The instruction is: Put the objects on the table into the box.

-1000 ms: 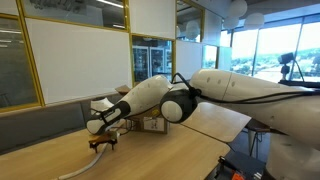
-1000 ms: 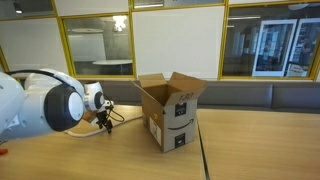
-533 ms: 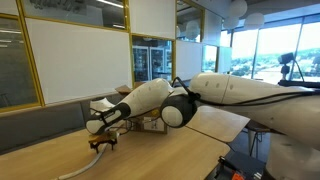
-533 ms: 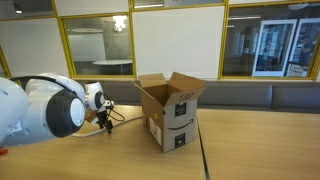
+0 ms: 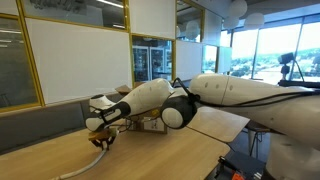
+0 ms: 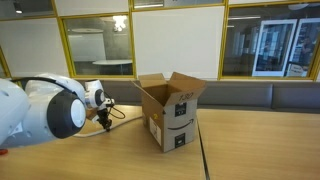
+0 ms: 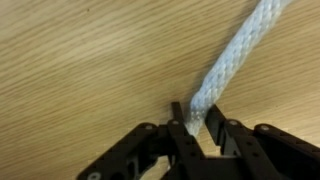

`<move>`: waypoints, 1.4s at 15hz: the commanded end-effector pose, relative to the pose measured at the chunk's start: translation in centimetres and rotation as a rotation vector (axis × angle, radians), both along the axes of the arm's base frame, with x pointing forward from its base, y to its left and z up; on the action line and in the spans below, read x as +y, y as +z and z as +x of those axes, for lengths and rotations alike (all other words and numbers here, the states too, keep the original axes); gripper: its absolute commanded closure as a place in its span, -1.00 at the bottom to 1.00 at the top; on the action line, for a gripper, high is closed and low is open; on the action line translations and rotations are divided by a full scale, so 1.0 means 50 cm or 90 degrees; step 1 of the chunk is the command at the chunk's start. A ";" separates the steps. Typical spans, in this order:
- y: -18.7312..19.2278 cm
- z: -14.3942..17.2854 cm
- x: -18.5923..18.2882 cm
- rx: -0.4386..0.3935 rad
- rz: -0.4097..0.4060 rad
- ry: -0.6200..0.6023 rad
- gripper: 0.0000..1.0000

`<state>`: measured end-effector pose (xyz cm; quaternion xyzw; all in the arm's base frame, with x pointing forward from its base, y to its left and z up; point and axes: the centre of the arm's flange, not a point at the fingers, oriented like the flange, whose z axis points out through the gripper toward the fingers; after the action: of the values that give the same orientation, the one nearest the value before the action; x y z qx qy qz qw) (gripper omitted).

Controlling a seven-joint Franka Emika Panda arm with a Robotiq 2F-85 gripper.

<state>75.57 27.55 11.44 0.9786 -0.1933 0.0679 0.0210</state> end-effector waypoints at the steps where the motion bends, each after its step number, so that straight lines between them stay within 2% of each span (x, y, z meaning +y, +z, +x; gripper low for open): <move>1: -0.025 0.072 0.019 -0.007 -0.012 -0.009 0.86; 3: -0.023 0.071 0.015 -0.006 -0.013 -0.010 0.89; 5: -0.013 0.065 0.015 -0.011 -0.017 -0.005 0.82; 10: 0.079 0.047 0.008 -0.047 -0.011 0.004 0.81; 14: 0.202 0.040 0.008 -0.097 0.000 0.014 0.81; 18: 0.358 0.040 -0.005 -0.158 -0.004 0.022 0.80; 21: 0.487 0.033 -0.027 -0.213 -0.033 0.025 0.80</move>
<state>79.08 27.46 29.64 0.9632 -0.1819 0.1977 -0.0028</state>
